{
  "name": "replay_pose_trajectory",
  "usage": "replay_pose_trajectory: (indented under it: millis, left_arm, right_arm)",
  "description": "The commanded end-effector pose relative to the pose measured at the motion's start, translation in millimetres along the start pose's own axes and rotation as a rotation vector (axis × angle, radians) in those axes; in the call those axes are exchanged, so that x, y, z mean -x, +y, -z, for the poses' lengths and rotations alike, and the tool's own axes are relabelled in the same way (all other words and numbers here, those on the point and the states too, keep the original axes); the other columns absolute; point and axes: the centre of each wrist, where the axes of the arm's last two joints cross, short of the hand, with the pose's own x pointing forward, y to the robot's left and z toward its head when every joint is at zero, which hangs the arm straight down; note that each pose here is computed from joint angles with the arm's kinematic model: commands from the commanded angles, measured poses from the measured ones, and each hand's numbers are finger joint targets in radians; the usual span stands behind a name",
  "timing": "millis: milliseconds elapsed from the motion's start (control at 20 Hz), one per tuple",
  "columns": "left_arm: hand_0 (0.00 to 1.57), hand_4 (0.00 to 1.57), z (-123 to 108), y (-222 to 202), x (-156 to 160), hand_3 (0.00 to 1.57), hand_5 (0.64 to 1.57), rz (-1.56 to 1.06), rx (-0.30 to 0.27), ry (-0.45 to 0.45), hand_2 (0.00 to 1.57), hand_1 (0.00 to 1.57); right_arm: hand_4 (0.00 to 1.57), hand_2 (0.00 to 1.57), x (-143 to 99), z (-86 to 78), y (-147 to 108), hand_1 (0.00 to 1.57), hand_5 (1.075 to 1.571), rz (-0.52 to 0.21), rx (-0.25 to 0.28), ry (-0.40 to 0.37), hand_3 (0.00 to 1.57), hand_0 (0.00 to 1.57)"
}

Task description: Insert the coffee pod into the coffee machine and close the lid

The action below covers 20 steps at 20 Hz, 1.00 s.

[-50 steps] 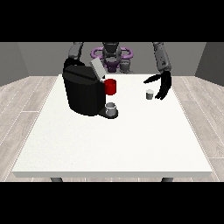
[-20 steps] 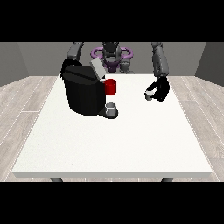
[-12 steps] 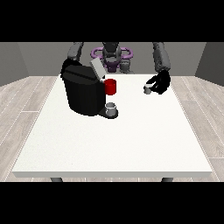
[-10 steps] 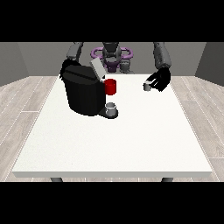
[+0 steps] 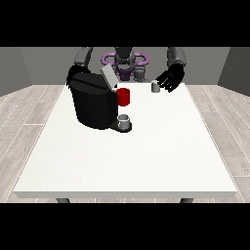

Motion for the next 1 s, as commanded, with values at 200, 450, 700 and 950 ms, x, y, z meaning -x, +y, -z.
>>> replay_pose_trajectory:
  millis: [200,450,700,950]
  left_arm:
    - [1.26,0.54,23.7,38.3,-41.7,1.28,1.571,0.040,-0.069,-0.007,1.33,1.26]
    - [1.27,0.51,35.0,34.9,-59.0,1.24,1.571,-0.050,-0.117,-0.001,1.31,1.27]
    - [1.28,0.48,41.6,63.6,-77.7,1.27,1.571,-0.019,-0.152,-0.016,1.33,1.28]
    - [1.28,0.52,44.5,88.4,-92.2,1.26,1.571,0.005,-0.182,-0.029,1.33,1.28]
  right_arm:
    - [0.50,0.00,-6.3,1.3,12.6,0.00,1.571,0.005,-0.051,-0.020,0.00,0.00]
    - [0.49,0.00,-26.0,12.0,10.5,0.00,1.571,-0.005,-0.043,-0.066,0.00,0.00]
    - [0.51,0.00,-29.1,8.0,17.7,0.00,1.571,-0.018,-0.083,-0.078,0.00,0.00]
    - [0.52,0.00,-43.9,12.9,18.8,0.00,1.571,-0.029,-0.074,-0.130,0.00,0.00]
